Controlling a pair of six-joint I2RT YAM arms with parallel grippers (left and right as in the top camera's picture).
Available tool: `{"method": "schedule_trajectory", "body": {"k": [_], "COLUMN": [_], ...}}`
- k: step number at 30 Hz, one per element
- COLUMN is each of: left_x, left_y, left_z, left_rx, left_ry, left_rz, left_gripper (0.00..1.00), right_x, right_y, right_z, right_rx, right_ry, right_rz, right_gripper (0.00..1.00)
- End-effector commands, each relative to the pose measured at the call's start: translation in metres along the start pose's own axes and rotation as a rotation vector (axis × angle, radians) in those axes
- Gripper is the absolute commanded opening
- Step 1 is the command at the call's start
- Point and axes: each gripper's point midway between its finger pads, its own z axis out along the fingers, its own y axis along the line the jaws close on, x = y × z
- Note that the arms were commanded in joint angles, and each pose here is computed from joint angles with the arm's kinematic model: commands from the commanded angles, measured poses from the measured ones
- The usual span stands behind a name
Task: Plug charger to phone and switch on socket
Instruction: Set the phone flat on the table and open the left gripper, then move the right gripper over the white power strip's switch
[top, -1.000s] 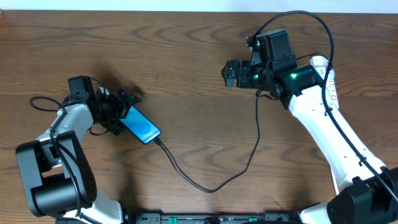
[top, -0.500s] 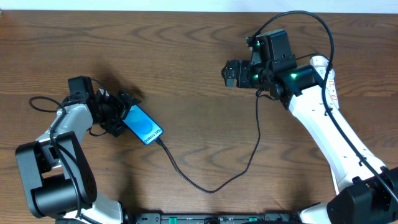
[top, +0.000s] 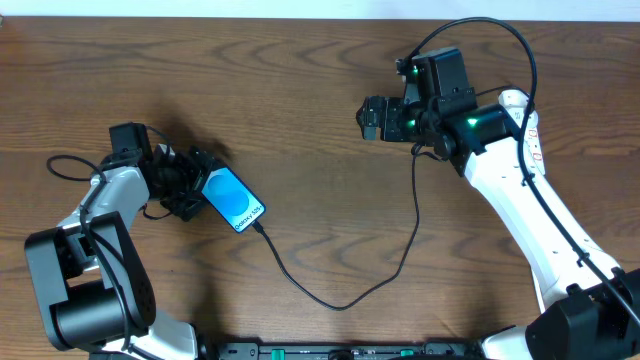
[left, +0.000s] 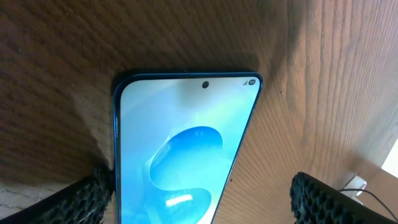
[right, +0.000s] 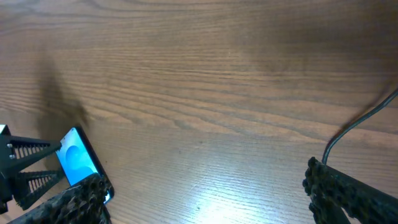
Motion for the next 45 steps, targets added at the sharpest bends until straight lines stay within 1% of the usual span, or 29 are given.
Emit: {"method": "schedule_trajectory", "body": {"k": [1,7,10,15,18,19,20,22,24,27,31,34,40,41,45], "left_x": [0.005,-0.004,-0.008,-0.013,-0.011,-0.007,-0.003,0.006,0.018,0.030,0.044,0.048,0.049,0.049,0.049], "left_y": [0.039,0.047,0.033,0.003,-0.016,-0.028,-0.035,-0.049,-0.062,-0.065,-0.055,-0.043,-0.039,-0.039,-0.038], "left_z": [0.013,-0.002,-0.015,-0.046,-0.071,-0.088,-0.097,-0.114,-0.132,-0.153,-0.171,-0.179,-0.177,-0.177,-0.176], "left_rx": [-0.136,-0.222,-0.198,-0.128,-0.081,-0.053,-0.040,-0.019,0.001,-0.033,-0.122,-0.194,-0.207,-0.207,-0.210], "left_ry": [0.002,-0.066,-0.096,-0.186,-0.254,-0.298,-0.321,-0.365,-0.410,-0.485,-0.542,-0.567,-0.551,-0.551,-0.546], "left_rz": [-0.056,-0.046,0.026,0.140,0.229,0.306,0.365,0.487,0.611,0.692,0.756,0.755,0.748,0.748,0.747], "left_gripper": [0.94,0.94,0.94,0.94,0.94,0.94,0.88,0.84,0.84,0.84,0.84,0.85,0.86,0.99,0.98], "right_x": [-0.002,-0.002,-0.003,-0.006,-0.006,-0.006,-0.007,-0.007,-0.008,-0.008,-0.008,-0.007,-0.005,-0.004,0.000], "right_y": [0.003,0.002,0.001,0.001,0.001,0.001,0.000,-0.001,-0.002,-0.003,-0.003,-0.003,-0.004,-0.005,-0.006], "right_z": [-0.006,-0.006,-0.006,-0.006,-0.006,-0.006,-0.006,-0.006,-0.006,-0.006,-0.006,-0.006,-0.006,-0.006,-0.006], "right_rx": [-0.003,-0.002,0.004,0.007,0.007,0.008,0.013,0.022,0.028,0.031,0.031,0.032,0.036,0.038,0.044], "right_ry": [-0.013,-0.012,-0.016,-0.029,-0.031,-0.031,-0.033,-0.037,-0.040,-0.040,-0.039,-0.037,-0.026,-0.022,-0.008], "right_rz": [-0.020,-0.020,-0.020,-0.022,-0.022,-0.022,-0.022,-0.022,-0.022,-0.022,-0.022,-0.022,-0.020,-0.019,-0.017], "right_gripper": [0.99,0.99,0.99,0.99,0.99,0.99,0.99,0.99,0.99,0.99,0.99,0.99,0.99,0.99,0.99]}}
